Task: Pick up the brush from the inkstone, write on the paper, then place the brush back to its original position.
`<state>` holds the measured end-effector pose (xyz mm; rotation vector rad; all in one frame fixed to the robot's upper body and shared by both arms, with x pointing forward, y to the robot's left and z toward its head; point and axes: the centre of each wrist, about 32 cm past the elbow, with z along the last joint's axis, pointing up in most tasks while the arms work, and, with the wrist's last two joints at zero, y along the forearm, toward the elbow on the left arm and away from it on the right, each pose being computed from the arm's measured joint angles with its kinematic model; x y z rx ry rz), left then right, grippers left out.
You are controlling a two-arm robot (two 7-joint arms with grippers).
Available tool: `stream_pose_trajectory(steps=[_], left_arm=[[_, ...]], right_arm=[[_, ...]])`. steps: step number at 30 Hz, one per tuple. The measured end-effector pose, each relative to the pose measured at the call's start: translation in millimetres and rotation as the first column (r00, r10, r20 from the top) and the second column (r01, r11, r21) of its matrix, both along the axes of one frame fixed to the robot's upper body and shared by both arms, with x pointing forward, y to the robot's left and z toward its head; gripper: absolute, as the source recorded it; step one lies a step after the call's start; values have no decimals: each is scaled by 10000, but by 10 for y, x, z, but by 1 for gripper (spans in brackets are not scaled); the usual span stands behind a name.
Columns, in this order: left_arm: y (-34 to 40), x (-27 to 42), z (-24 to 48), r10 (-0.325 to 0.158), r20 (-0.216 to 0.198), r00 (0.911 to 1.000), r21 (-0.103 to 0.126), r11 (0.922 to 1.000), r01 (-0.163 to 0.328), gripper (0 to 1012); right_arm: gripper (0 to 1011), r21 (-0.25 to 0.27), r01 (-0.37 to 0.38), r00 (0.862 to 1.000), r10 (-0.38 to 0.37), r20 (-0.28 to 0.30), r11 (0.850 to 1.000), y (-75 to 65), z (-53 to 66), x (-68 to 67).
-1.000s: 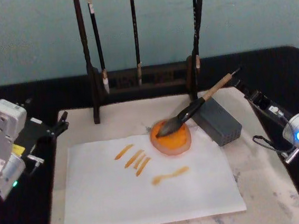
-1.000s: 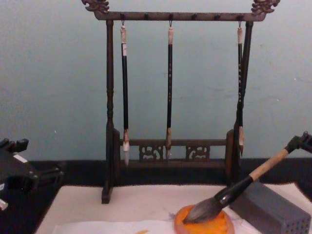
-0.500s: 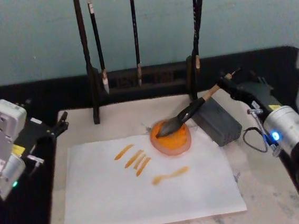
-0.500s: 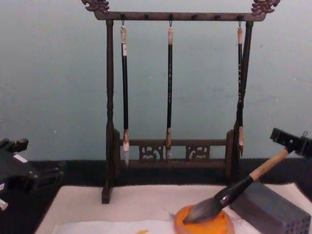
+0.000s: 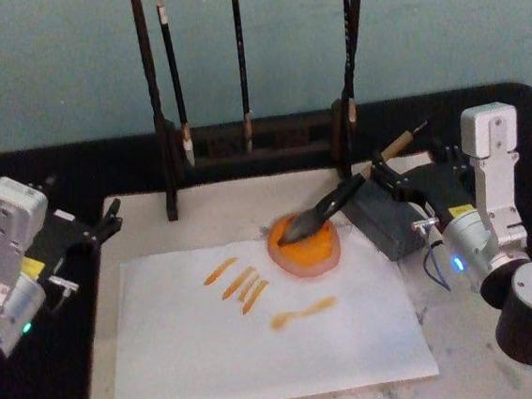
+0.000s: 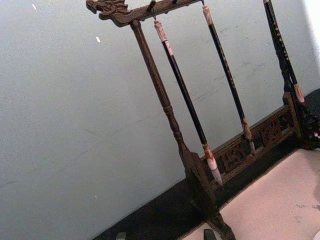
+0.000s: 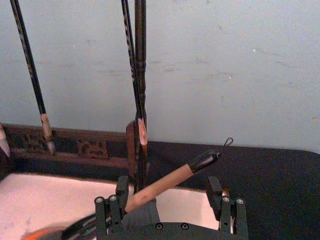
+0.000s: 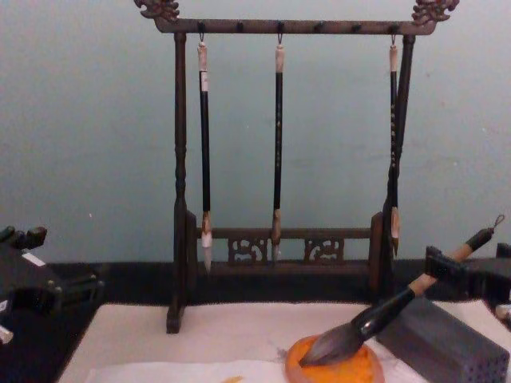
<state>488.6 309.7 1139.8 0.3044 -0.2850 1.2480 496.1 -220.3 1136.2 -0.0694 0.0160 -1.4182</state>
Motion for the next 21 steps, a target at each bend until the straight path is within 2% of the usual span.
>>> stream_pose_trajectory(steps=[13,21], left_arm=[[0,0,0,0,0,10000,0,10000,0,1001],[0,0,0,0,0,10000,0,10000,0,1001]], right_arm=[[1000,-223,177,9996,-181,-195,9996,-13,-103,18],[1000,-239,166,9997,-171,-198,9996,-14,-102,17]])
